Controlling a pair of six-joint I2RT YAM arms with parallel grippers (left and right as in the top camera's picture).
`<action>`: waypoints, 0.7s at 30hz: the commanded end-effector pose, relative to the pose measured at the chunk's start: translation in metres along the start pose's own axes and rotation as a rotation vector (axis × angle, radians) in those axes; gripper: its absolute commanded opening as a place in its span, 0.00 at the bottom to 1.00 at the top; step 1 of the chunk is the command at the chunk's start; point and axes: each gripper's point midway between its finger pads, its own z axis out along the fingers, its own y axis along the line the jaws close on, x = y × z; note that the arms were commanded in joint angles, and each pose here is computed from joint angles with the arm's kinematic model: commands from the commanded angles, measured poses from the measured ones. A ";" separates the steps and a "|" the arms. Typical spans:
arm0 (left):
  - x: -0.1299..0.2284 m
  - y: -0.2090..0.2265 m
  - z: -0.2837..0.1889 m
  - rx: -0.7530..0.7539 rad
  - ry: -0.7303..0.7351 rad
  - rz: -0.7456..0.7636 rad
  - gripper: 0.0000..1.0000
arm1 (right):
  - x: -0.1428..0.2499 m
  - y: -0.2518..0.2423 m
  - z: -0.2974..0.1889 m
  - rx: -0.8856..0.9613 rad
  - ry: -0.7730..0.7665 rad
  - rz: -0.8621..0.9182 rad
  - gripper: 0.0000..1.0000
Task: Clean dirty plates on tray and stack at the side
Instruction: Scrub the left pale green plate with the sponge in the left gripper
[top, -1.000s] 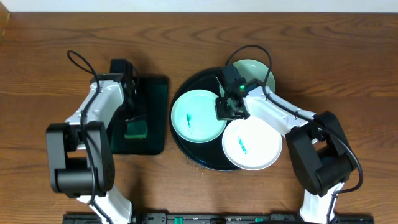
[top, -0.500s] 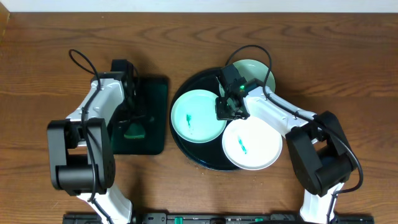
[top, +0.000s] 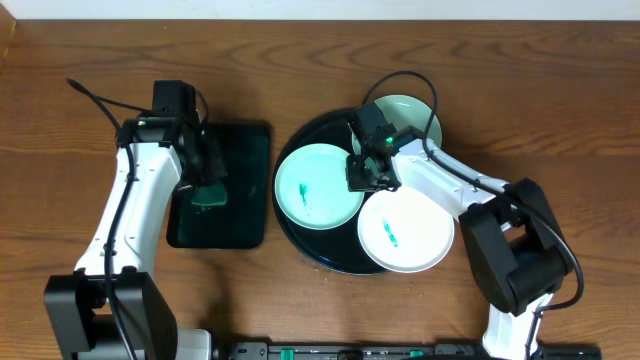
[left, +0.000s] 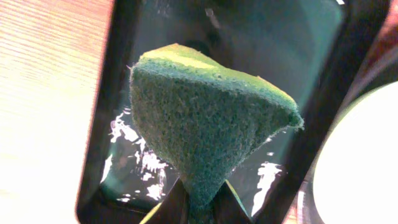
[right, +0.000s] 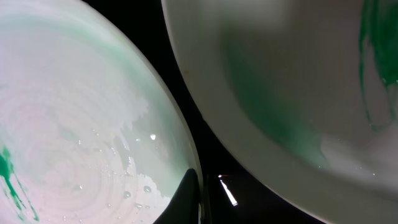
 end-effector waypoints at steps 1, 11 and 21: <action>-0.002 -0.017 -0.006 0.086 0.005 -0.076 0.07 | 0.000 0.009 0.004 -0.023 0.009 0.027 0.01; 0.006 -0.079 -0.007 0.154 -0.017 -0.079 0.07 | 0.004 0.005 0.004 -0.005 0.022 0.110 0.01; 0.022 -0.138 0.040 0.169 0.035 -0.023 0.07 | 0.008 -0.002 0.004 0.013 0.047 0.153 0.01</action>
